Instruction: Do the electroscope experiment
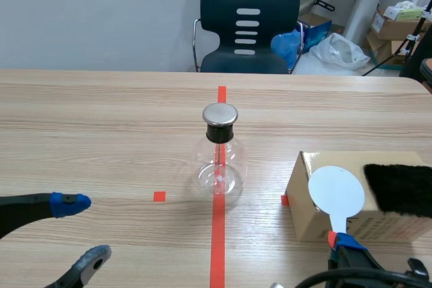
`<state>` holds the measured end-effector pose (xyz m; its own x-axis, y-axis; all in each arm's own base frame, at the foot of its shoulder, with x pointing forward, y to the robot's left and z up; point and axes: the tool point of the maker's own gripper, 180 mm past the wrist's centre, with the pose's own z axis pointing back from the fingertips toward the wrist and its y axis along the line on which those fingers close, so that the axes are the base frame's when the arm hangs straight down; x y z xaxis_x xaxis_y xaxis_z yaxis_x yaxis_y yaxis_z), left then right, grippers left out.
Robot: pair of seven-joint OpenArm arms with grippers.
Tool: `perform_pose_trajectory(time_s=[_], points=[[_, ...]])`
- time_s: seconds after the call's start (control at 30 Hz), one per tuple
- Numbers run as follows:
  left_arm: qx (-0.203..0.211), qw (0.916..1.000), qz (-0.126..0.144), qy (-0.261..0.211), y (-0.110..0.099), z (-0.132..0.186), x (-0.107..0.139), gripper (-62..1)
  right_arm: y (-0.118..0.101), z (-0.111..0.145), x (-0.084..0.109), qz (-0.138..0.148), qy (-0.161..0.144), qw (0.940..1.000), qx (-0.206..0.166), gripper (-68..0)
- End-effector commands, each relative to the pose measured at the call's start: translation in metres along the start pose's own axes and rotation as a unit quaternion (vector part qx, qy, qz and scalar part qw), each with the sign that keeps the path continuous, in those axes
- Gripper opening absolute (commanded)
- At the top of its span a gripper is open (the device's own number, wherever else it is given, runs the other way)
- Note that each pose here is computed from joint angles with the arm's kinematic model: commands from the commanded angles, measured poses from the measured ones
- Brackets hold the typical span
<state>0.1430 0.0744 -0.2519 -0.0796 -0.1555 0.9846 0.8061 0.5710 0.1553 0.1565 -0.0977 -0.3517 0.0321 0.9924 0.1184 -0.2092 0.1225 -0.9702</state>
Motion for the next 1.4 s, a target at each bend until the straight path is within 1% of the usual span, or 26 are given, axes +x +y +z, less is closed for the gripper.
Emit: perform_pose_trajectory(time_s=[0.0, 0.83, 1.37], points=[[0.001, 0.9998, 0.007, -0.018, -0.0025, -0.0024, 0.0091, -28.1, -0.0134, -0.0015, -0.0029, -0.010, 0.002, 0.9996, -0.028, -66.5], [0.001, 0.9998, 0.007, -0.018, -0.0025, -0.0024, 0.0091, -28.1, -0.0134, -0.0015, -0.0028, -0.009, 0.001, 0.9996, -0.028, -66.5], [0.009, 0.9998, -0.001, -0.018, 0.0004, -0.0024, 0.0091, -28.1, -0.0134, -0.0015, -0.0028, -0.009, 0.001, 0.9996, -0.028, -66.5]])
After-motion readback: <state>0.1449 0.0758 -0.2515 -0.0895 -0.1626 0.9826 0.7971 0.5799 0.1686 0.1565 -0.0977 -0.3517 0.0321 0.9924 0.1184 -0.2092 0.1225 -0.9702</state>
